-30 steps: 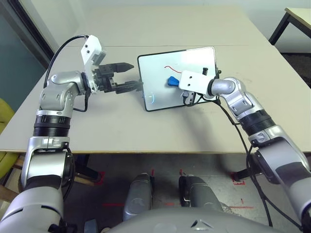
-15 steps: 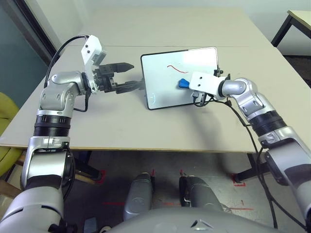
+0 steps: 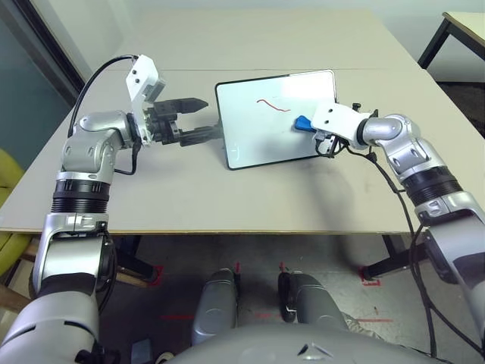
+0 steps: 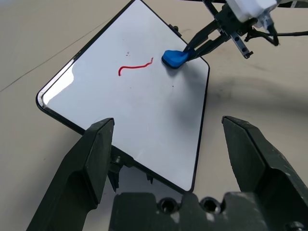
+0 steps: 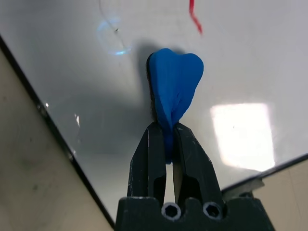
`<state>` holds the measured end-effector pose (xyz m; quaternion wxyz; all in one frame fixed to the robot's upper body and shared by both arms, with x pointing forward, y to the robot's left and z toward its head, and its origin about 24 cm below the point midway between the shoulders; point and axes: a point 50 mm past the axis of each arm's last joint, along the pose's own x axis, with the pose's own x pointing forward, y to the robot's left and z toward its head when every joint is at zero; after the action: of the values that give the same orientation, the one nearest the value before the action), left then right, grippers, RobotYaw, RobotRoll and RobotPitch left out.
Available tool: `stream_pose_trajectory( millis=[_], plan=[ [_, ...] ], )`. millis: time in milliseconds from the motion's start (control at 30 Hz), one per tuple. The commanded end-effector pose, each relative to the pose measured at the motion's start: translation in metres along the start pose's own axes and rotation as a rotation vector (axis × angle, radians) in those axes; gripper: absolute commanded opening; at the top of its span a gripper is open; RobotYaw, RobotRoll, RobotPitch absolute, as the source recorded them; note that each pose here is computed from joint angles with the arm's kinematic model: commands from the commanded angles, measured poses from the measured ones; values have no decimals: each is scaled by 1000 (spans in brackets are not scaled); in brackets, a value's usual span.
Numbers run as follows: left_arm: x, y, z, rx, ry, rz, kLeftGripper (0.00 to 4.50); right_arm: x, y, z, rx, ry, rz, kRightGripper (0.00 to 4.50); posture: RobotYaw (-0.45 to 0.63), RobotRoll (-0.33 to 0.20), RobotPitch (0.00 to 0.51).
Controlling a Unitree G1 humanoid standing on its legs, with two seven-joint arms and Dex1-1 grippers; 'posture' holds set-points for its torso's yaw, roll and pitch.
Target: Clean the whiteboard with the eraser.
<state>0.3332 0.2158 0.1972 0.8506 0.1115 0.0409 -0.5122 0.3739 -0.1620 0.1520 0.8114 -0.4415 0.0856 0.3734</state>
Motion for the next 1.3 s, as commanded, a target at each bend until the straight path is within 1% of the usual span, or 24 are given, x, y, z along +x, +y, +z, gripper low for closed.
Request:
stream_pose_trajectory(
  millis=[33,367,533,667,867,1000,1067,1167,1300],
  plan=[
    [-3,-1,-3,-4,26,-2,4500,-2,-8,18,-12,-54,-15,1,291,0,123],
    [-4,-3,-2,-7,31,-4,4500,3,-9,33,-76,-62,-19,1,298,0,126],
    [-3,-3,-2,-7,29,-4,4500,8,-5,48,-93,-97,-7,1,296,0,125],
    [-2,-3,-2,-6,25,-4,4500,16,-2,64,-106,-130,3,1,296,0,122],
    [-1,-3,-2,-6,21,-5,4500,24,-4,86,-115,-171,-2,1,300,0,120],
    [0,-2,-2,-7,19,-3,4500,27,-5,95,-119,-187,-4,1,301,0,120],
    [0,-2,-2,-6,18,-2,4500,28,-5,97,-118,-189,-5,1,302,0,118],
    [0,-2,-1,-6,18,-2,4500,28,-5,94,-113,-178,-3,1,301,0,118],
    [0,-2,-1,-5,16,-3,4500,21,-7,77,-100,-124,-1,1,294,0,117]
  ],
)
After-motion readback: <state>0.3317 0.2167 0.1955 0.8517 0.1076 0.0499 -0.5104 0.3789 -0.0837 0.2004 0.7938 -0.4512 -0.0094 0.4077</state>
